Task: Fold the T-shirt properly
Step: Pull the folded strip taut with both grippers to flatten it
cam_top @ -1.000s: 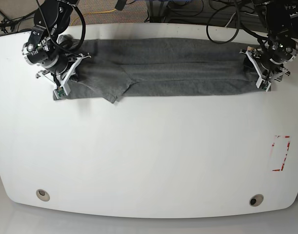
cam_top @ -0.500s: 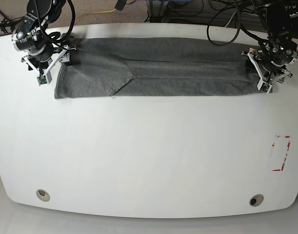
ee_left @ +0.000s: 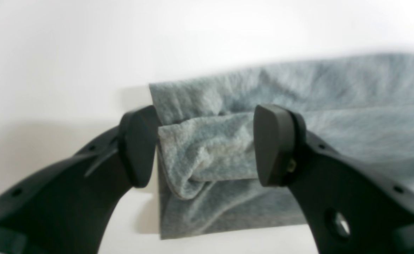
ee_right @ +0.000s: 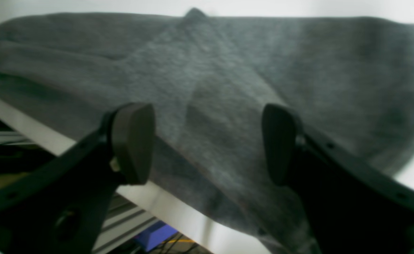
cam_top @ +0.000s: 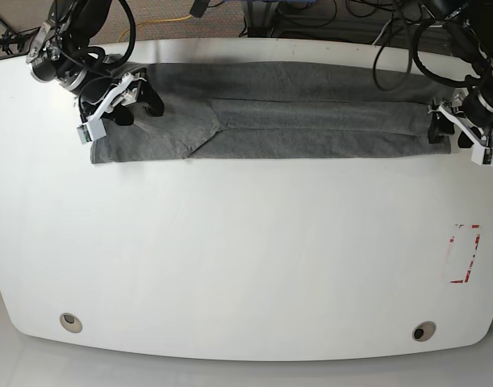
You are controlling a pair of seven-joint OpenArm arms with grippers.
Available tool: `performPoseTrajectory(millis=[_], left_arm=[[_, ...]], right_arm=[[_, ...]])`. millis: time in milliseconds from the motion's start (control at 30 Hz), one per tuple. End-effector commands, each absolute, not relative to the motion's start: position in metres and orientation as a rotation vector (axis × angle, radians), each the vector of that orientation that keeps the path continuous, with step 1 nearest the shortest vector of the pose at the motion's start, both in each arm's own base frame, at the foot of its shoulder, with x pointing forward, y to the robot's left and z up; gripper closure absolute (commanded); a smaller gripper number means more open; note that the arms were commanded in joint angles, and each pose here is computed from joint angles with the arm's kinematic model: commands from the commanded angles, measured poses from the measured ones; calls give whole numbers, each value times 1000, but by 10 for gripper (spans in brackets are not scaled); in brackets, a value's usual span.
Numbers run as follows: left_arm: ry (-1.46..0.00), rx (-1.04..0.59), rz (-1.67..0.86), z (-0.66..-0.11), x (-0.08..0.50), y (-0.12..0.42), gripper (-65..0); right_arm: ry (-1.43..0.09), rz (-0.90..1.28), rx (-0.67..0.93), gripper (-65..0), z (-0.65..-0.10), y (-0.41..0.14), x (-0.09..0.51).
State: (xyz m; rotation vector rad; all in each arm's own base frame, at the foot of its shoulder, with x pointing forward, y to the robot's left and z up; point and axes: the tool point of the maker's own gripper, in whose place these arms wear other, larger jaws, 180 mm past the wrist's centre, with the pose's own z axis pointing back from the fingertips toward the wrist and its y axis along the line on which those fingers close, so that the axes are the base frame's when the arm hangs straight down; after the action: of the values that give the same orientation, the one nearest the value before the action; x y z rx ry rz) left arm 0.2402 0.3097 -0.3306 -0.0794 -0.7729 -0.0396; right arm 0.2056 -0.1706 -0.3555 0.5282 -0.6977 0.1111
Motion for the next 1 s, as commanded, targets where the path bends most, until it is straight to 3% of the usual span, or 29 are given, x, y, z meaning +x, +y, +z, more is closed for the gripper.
performPoseTrajectory(millis=[0, 367, 867, 967], left_arm=[[-783, -109, 26, -331, 238, 324, -403], [-709, -225, 167, -362, 222, 360, -404], [-614, -314, 84, -390, 225, 318, -399], [-605, -314, 79, -392, 225, 315, -368]], right_arm=[[-686, 97, 552, -444, -362, -171, 207], [-615, 2, 591, -444, -396, -189, 202], [-610, -1, 588, -444, -398, -193, 203], [-611, -1, 588, -444, -398, -193, 204]])
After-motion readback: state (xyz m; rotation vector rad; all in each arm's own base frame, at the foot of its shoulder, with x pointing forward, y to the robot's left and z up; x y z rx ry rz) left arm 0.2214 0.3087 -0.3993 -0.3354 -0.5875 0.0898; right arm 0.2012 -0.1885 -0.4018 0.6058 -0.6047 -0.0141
